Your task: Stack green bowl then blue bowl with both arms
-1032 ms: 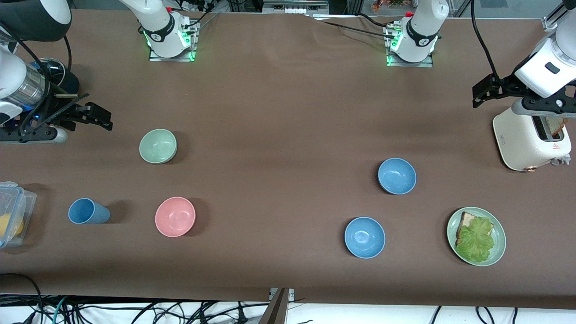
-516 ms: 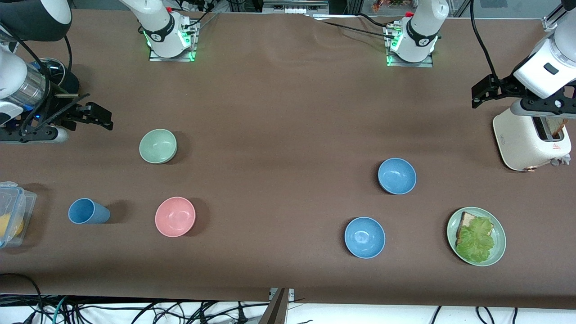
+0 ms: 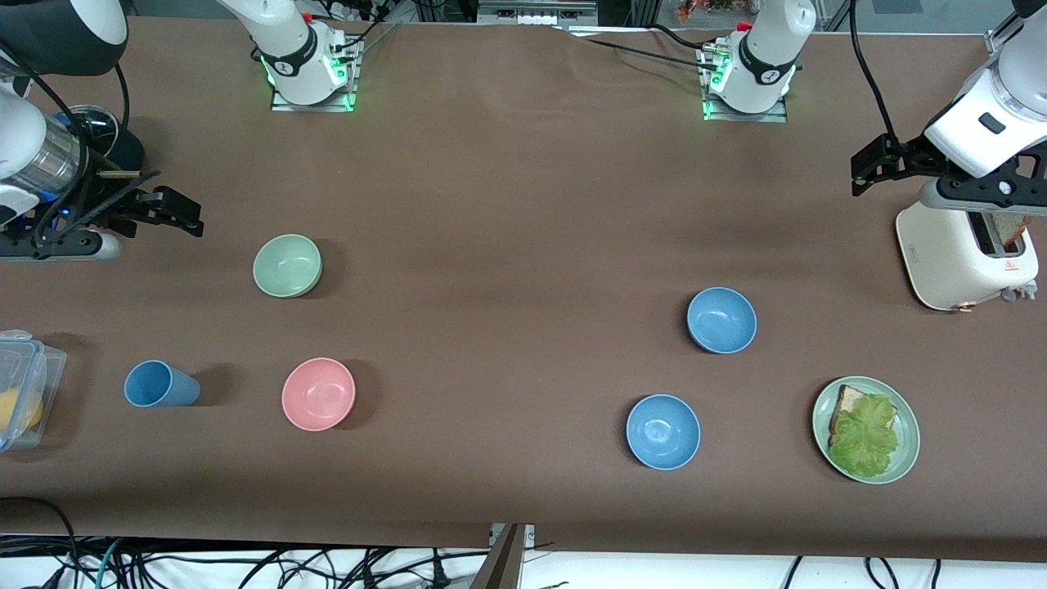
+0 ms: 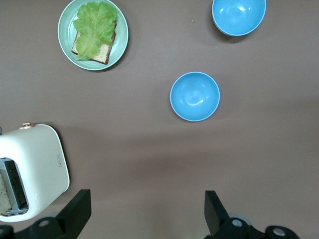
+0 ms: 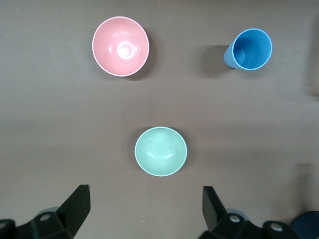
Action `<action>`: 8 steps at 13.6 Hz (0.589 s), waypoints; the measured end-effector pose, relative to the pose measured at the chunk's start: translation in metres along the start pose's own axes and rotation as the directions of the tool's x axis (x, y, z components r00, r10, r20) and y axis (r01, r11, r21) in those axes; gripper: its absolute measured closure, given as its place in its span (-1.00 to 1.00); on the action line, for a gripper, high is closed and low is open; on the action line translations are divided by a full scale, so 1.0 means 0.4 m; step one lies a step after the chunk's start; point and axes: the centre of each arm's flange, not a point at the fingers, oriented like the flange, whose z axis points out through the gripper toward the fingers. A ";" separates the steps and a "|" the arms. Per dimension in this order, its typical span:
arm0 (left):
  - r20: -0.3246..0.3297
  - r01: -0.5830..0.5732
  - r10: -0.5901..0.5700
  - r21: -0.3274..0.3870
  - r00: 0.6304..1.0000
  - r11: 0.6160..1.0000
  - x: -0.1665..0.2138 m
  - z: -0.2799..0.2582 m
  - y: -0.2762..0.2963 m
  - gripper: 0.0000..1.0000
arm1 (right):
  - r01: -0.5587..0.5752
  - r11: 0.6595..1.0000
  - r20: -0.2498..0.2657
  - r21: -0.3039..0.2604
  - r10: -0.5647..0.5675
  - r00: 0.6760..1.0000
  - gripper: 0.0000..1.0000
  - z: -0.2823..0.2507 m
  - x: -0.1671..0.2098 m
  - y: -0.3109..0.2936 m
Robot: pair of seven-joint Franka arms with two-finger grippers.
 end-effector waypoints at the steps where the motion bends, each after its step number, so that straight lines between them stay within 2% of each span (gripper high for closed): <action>1: 0.000 0.000 0.000 0.000 1.000 1.000 0.000 0.000 0.000 -1.00 | 0.000 1.000 0.000 0.000 0.000 1.000 -0.99 0.000 0.000 0.000; 8: 0.008 0.000 0.000 0.000 1.000 1.000 0.006 0.011 0.000 -1.00 | -0.003 1.000 0.000 0.000 0.003 1.000 -0.99 0.000 0.000 0.002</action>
